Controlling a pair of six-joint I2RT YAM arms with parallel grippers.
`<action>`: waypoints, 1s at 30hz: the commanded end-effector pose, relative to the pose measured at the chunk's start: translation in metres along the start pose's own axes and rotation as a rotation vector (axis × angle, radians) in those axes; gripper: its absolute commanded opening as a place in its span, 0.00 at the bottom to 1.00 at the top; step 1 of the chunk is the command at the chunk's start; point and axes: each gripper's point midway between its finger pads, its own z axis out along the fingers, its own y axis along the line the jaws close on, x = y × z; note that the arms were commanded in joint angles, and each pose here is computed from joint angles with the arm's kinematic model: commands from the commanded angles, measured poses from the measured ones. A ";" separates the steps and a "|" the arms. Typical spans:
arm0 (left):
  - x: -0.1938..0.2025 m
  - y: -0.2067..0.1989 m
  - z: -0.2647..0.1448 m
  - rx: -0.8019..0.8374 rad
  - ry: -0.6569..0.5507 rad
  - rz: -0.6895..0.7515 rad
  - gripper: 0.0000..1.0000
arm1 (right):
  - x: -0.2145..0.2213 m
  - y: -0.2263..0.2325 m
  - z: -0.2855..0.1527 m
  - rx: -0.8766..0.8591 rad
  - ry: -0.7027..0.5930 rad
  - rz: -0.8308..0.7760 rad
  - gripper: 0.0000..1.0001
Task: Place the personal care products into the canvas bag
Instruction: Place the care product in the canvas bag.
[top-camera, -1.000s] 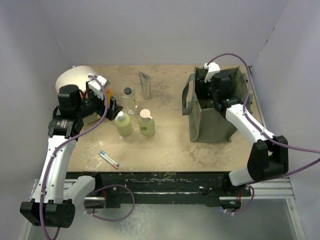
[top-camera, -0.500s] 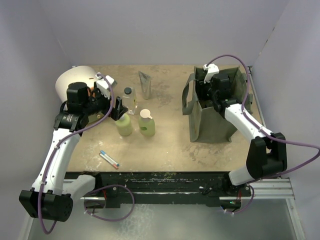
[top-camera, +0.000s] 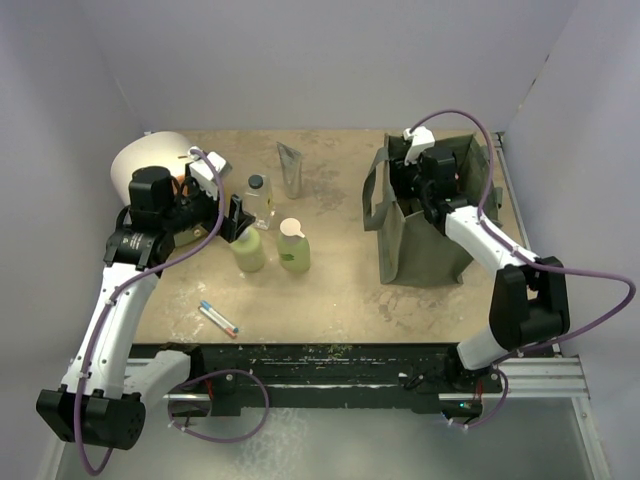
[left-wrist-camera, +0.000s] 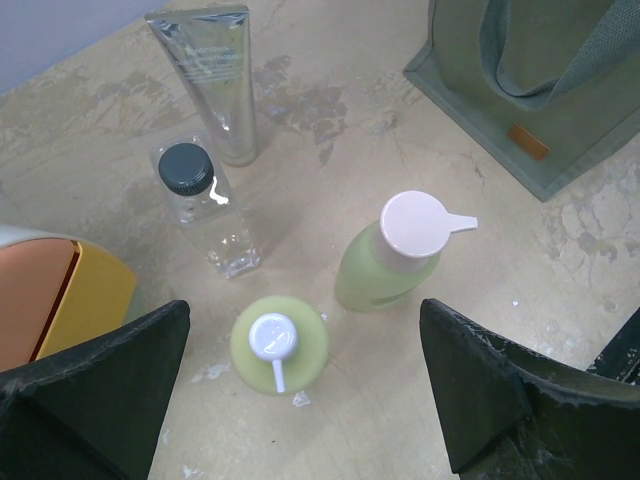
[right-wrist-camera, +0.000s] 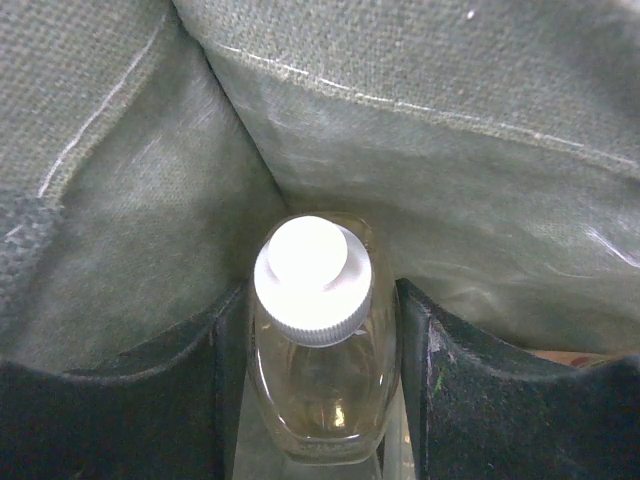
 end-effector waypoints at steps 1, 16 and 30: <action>-0.015 -0.003 -0.003 0.014 -0.059 0.047 0.99 | -0.037 0.006 0.000 -0.029 -0.142 -0.008 0.15; -0.079 -0.092 0.081 0.374 -0.123 0.236 0.99 | -0.059 0.023 -0.008 -0.130 -0.157 -0.052 0.11; -0.110 -0.133 0.236 0.554 -0.134 0.311 0.99 | -0.058 0.025 -0.015 -0.143 -0.164 -0.056 0.08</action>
